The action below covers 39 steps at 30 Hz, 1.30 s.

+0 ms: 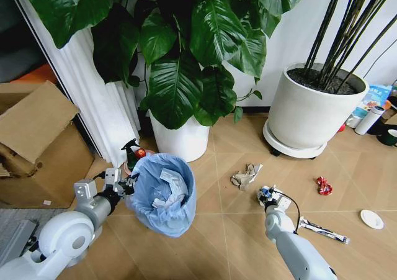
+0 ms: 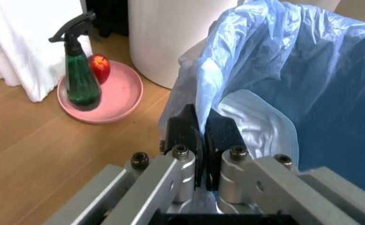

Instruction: Pick up the trash bin and place the garbage on the floor into it.

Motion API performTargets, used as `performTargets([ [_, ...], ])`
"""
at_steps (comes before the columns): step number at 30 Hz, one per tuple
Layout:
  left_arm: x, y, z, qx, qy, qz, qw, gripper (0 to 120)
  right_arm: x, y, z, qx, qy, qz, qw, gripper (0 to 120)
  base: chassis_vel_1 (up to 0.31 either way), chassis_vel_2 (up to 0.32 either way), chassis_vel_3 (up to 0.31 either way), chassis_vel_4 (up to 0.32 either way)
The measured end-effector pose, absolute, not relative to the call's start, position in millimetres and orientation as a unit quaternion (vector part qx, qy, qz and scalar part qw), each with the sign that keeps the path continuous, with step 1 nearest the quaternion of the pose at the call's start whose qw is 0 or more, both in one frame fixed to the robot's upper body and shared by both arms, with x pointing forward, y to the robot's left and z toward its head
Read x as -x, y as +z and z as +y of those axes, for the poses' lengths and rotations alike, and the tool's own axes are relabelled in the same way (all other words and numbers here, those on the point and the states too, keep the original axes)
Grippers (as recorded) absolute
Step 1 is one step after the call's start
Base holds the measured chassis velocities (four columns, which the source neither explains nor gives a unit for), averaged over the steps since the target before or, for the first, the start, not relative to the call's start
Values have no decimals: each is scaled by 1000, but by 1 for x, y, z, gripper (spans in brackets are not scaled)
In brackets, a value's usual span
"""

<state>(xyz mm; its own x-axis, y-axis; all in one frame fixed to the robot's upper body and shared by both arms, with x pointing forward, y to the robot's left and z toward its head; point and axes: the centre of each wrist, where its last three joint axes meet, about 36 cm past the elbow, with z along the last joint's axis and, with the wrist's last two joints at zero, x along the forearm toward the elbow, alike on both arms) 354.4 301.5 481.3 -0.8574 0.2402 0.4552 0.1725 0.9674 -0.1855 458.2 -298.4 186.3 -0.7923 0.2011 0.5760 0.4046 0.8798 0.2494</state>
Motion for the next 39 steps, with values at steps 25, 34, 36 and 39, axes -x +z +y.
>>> performTargets([
  [25,-355,481,303,109,66,-960,249,0,-431,226,-324,138,-184,-941,249,0,0,0,0,0],
  [34,-356,471,309,106,58,-957,264,0,-395,319,-311,-57,-156,-978,124,0,0,0,0,0],
  [36,-356,471,309,106,58,-957,264,0,-394,327,-307,-82,-154,-979,108,0,0,0,0,0],
  [39,-359,469,310,109,55,-956,266,0,-401,353,-291,-239,-140,-961,13,0,0,0,0,0],
])
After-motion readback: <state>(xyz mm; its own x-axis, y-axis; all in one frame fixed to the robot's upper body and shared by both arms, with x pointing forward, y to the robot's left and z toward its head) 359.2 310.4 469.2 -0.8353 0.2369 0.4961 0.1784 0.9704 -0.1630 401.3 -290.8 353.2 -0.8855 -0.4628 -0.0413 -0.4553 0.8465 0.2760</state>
